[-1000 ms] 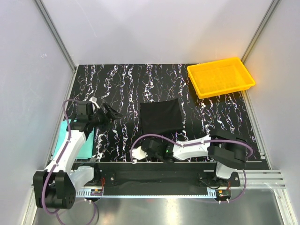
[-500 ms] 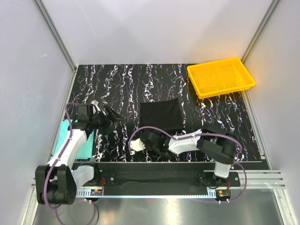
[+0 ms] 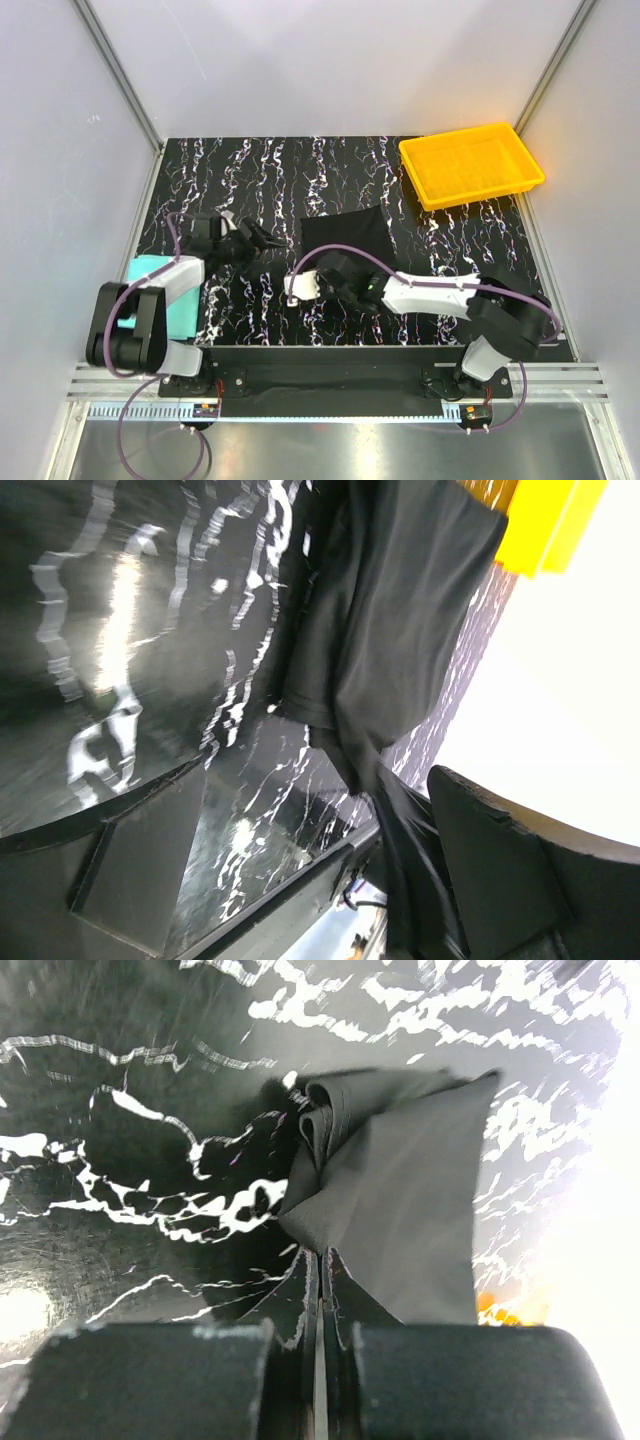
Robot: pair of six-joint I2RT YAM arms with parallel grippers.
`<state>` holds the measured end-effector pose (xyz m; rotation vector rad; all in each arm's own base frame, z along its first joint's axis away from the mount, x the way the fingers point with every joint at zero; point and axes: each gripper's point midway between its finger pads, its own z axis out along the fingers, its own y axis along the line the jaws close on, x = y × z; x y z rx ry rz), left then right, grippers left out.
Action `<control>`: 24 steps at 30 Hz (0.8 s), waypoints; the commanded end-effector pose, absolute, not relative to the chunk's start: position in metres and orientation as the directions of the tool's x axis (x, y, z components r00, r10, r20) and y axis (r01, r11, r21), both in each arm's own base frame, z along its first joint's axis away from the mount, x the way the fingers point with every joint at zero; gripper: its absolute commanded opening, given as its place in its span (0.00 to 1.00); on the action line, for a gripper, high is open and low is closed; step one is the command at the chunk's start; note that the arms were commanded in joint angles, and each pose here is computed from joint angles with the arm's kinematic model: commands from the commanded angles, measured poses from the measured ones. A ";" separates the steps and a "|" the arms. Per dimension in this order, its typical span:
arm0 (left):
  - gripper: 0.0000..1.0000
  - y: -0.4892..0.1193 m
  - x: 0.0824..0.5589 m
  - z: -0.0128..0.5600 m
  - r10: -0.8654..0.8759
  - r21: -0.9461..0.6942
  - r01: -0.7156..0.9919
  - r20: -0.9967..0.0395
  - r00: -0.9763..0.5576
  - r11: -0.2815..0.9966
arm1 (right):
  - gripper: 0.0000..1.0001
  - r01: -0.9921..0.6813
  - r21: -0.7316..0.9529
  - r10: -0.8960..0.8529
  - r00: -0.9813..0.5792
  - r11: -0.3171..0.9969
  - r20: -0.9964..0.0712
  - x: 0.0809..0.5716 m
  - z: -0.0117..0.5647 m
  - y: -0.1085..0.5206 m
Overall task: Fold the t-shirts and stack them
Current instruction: Neatly place the folded tshirt to the corner
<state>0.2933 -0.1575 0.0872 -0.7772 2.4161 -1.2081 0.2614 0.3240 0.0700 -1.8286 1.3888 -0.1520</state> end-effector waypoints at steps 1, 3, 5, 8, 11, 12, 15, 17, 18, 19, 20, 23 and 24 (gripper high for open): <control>0.99 -0.184 0.317 0.102 -0.600 -0.866 -0.267 -0.046 -0.799 0.422 | 0.00 -0.756 -0.655 -0.798 0.406 -0.020 -0.445 0.262 0.101 0.333; 0.99 -0.197 0.322 0.103 -0.587 -0.877 -0.246 -0.049 -0.808 0.412 | 0.00 -0.763 -0.646 -0.784 0.401 0.000 -0.474 0.263 0.107 0.332; 0.99 -0.207 0.329 0.102 -0.596 -0.889 -0.242 -0.042 -0.802 0.388 | 0.00 -0.772 -0.635 -0.791 0.401 -0.020 -0.463 0.259 0.103 0.326; 0.99 -0.217 0.336 0.087 -0.602 -0.878 -0.281 -0.010 -0.799 0.388 | 0.00 -0.773 -0.634 -0.783 0.394 0.001 -0.482 0.262 0.110 0.322; 0.99 -0.229 0.345 0.087 -0.598 -0.881 -0.286 0.005 -0.802 0.376 | 0.00 -0.777 -0.629 -0.774 0.384 0.023 -0.503 0.267 0.116 0.319; 0.99 -0.230 0.348 0.081 -0.607 -0.878 -0.301 0.014 -0.794 0.373 | 0.00 -0.775 -0.631 -0.772 0.384 0.028 -0.507 0.268 0.118 0.319; 0.99 -0.240 0.352 0.073 -0.613 -0.869 -0.342 0.059 -0.788 0.357 | 0.00 -0.773 -0.633 -0.765 0.379 0.047 -0.520 0.271 0.125 0.318; 0.99 -0.246 0.353 0.070 -0.608 -0.864 -0.353 0.070 -0.791 0.360 | 0.00 -0.774 -0.627 -0.754 0.363 0.083 -0.547 0.277 0.134 0.317; 0.99 -0.248 0.353 0.067 -0.608 -0.857 -0.367 0.082 -0.789 0.361 | 0.00 -0.773 -0.629 -0.749 0.364 0.089 -0.553 0.278 0.137 0.317; 0.99 -0.248 0.353 0.064 -0.613 -0.851 -0.380 0.089 -0.785 0.363 | 0.00 -0.772 -0.629 -0.744 0.365 0.094 -0.559 0.279 0.140 0.317; 0.99 -0.249 0.351 0.062 -0.615 -0.845 -0.392 0.098 -0.783 0.364 | 0.00 -0.770 -0.630 -0.742 0.361 0.104 -0.565 0.281 0.143 0.316; 0.99 -0.254 0.354 0.058 -0.629 -0.839 -0.425 0.132 -0.766 0.341 | 0.00 -0.773 -0.624 -0.738 0.355 0.114 -0.574 0.282 0.145 0.316; 0.99 -0.257 0.354 0.057 -0.624 -0.836 -0.434 0.148 -0.767 0.335 | 0.00 -0.773 -0.623 -0.737 0.352 0.118 -0.577 0.283 0.145 0.316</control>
